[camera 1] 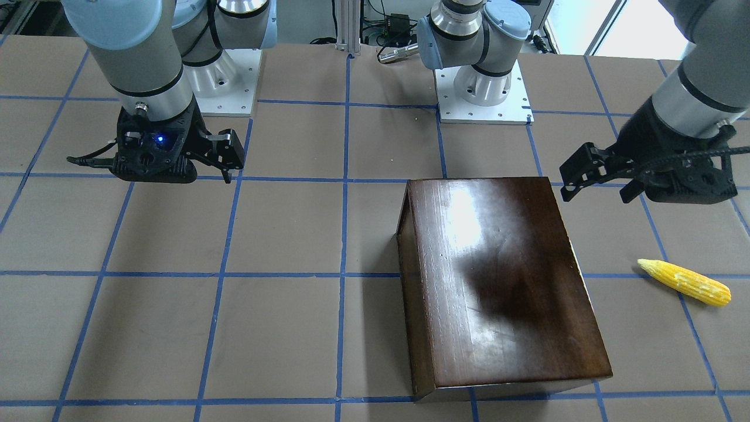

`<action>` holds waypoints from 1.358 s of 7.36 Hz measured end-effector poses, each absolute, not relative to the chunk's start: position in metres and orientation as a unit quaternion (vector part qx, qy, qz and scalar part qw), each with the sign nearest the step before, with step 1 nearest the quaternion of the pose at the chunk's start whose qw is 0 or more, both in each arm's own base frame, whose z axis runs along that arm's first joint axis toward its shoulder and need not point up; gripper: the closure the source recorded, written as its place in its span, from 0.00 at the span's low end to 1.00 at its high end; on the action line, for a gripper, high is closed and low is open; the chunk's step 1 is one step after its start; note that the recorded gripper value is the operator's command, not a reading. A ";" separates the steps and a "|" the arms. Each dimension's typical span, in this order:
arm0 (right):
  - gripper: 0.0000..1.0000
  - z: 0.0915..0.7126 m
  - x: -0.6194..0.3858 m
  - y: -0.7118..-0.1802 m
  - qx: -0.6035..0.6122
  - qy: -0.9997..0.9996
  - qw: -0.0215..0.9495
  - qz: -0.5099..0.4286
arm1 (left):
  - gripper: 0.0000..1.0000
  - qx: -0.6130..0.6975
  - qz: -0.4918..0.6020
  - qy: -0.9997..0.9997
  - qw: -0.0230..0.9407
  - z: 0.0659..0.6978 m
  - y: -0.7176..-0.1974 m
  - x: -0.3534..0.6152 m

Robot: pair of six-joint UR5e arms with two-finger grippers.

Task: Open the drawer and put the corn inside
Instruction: 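Move the left gripper off the cabinet top toward the drawer handle side, then lower the left gripper onto the white drawer handle and grasp it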

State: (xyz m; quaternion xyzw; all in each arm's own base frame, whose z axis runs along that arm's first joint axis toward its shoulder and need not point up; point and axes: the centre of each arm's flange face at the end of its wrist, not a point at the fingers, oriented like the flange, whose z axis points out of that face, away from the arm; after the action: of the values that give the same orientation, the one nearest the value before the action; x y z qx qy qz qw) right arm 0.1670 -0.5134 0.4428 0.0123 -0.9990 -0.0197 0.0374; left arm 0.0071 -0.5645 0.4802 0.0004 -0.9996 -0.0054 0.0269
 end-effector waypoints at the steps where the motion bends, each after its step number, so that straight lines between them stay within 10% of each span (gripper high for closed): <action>1: 0.00 0.443 0.167 -0.513 0.012 -0.999 0.038 -0.020 | 0.00 -0.015 -0.008 -0.999 0.031 0.468 -0.571 0.034; 10: 0.00 0.442 0.167 -0.513 0.012 -0.999 0.038 -0.020 | 0.00 -0.014 -0.010 -0.992 0.129 0.336 -0.611 0.136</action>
State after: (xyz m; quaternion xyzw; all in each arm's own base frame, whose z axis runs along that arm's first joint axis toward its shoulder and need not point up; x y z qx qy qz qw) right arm 0.1670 -0.5133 0.4424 0.0124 -0.9990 -0.0205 0.0375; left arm 0.1361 -0.6105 0.3362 -0.0141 -0.9915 -0.0104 0.1287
